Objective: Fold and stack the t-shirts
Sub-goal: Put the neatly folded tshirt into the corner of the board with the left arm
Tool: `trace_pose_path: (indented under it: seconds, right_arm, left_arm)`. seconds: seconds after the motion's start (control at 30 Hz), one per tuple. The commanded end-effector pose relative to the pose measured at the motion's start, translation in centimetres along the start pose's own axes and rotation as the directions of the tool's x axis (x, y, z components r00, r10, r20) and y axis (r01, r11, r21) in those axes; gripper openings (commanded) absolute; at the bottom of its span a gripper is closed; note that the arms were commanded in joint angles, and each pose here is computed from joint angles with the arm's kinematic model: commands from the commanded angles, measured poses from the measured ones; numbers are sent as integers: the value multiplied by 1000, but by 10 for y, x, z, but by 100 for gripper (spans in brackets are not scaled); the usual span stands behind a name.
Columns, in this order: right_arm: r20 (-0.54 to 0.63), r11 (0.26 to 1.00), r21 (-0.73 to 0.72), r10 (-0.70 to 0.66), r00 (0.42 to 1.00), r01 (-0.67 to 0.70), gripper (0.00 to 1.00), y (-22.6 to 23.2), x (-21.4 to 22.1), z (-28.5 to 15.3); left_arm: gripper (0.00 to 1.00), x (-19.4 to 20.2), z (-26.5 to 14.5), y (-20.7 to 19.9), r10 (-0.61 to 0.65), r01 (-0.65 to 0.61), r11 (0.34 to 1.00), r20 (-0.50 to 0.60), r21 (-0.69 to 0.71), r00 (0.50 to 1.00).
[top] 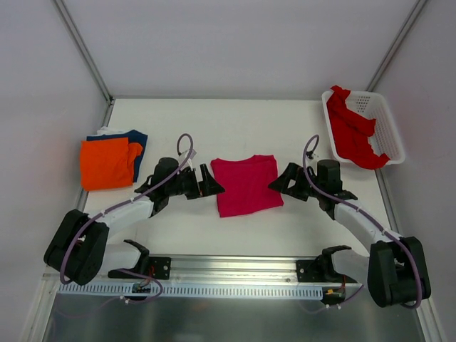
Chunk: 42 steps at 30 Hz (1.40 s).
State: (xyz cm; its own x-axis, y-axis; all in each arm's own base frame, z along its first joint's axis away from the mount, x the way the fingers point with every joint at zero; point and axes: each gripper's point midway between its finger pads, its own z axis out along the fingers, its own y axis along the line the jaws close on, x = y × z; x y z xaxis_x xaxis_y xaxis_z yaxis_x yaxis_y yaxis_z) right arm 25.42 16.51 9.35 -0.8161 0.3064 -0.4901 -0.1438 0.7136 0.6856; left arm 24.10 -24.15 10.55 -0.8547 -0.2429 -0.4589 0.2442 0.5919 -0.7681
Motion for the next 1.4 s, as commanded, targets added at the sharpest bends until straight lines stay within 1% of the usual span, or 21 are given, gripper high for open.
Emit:
trace_pose_path:
  seconds: [0.0, 0.13, 0.23, 0.37, 0.47, 0.5, 0.6, 0.7, 0.97, 1.0, 1.2, 1.37]
  right_arm:
    - [18, 997, -74, 11, 1000, -9, 100, 7, -5, 2]
    - [28, 999, -17, 48, 998, -47, 100, -17, -1, 0]
    - [36, 999, 1, 52, 998, -52, 100, -25, -3, -1]
    - [6, 997, 33, 74, 997, -74, 100, -40, 0, 5]
    - [6, 995, 51, 84, 996, -85, 99, -49, -2, 8]
    - [3, 994, 51, 93, 996, -93, 99, -53, -2, 11]
    - [-13, 992, 47, 119, 993, -118, 99, -60, 2, 19]
    - [-32, 989, 28, 144, 989, -143, 100, -63, 6, 27]
    - [-39, 984, -8, 177, 983, -178, 100, -66, 9, 39]
    - [-38, 985, -28, 170, 985, -172, 99, -63, 7, 40]
    - [-67, 978, -62, 196, 978, -201, 100, -63, 17, 52]
    - [-98, 978, -70, 190, 977, -197, 99, -58, 25, 64]
  left_arm:
    - [99, 6, 1, 4, -17, 17, 1000, 0, 19, 1000]
    - [99, 20, 11, 30, -56, 55, 997, -24, -50, 998]
    - [99, 29, 18, 46, -80, 76, 993, -45, -92, 996]
    - [99, 33, 30, 59, -101, 94, 989, -58, -111, 993]
    - [99, 35, 40, 68, -121, 112, 986, -73, -120, 990]
    - [99, 32, 44, 64, -114, 107, 990, -67, -96, 991]
    - [99, 39, 54, 69, -150, 144, 987, -92, -75, 984]
    - [99, 45, 60, 73, -172, 165, 983, -108, -74, 979]
    - [99, 48, 60, 70, -161, 154, 986, -117, -65, 980]
    - [99, 46, 59, 68, -158, 152, 987, -114, -58, 981]
    - [99, 43, 63, 59, -145, 142, 989, -123, -36, 982]
    - [99, 46, 72, 50, -140, 139, 990, -147, -20, 979]
